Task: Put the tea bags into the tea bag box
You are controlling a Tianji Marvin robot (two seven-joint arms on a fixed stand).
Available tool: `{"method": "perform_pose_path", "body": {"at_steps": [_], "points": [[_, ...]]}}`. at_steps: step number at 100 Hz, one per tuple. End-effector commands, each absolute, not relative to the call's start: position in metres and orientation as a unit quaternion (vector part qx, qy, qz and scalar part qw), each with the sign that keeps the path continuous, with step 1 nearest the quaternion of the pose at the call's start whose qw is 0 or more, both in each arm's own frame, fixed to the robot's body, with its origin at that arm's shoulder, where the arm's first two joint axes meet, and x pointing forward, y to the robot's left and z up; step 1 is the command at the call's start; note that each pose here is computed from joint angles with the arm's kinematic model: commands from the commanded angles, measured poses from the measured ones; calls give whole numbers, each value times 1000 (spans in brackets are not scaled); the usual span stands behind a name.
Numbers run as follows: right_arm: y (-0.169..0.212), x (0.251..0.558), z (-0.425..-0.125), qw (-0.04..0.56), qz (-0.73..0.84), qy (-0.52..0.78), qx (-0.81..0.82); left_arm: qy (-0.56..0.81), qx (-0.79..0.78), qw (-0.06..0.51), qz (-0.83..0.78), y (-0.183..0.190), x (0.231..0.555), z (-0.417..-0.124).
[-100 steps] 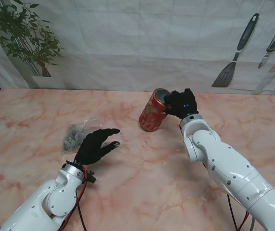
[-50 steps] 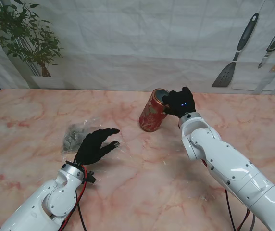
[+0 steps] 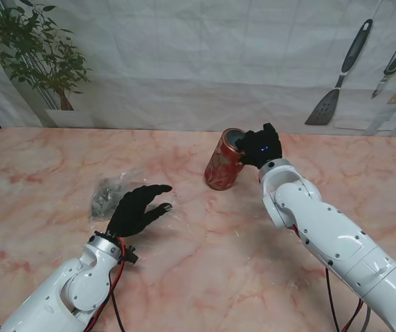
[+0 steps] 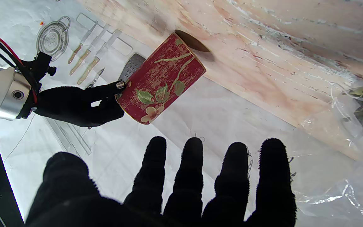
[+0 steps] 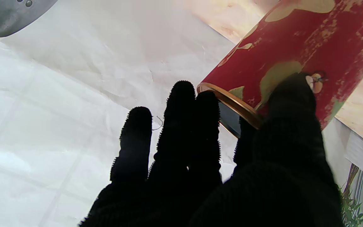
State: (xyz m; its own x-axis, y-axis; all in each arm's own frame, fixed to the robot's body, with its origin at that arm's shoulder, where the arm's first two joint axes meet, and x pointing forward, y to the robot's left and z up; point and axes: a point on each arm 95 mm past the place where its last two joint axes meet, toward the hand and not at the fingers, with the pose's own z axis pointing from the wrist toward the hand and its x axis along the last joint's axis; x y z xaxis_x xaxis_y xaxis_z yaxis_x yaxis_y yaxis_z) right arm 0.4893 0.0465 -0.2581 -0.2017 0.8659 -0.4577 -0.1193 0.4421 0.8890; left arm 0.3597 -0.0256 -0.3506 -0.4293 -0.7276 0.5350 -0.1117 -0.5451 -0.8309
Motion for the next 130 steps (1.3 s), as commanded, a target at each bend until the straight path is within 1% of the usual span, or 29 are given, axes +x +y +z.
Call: {"method": "perform_pose_path", "body": {"at_steps": [1,33,81,130], "points": [[47,489,-253,556,436,646,290,430,-491,208,-729,-27,359,-350],[48,489,-249,545,410,671,291,429,-491,208,-729,-27,359,-350],[46,488,-244,555,393,674,290,430,-491,207,-729,-28,359,-350],[40,485,-244,531,378,698,298,431,-491,207,-729,-28,359,-350]]}}
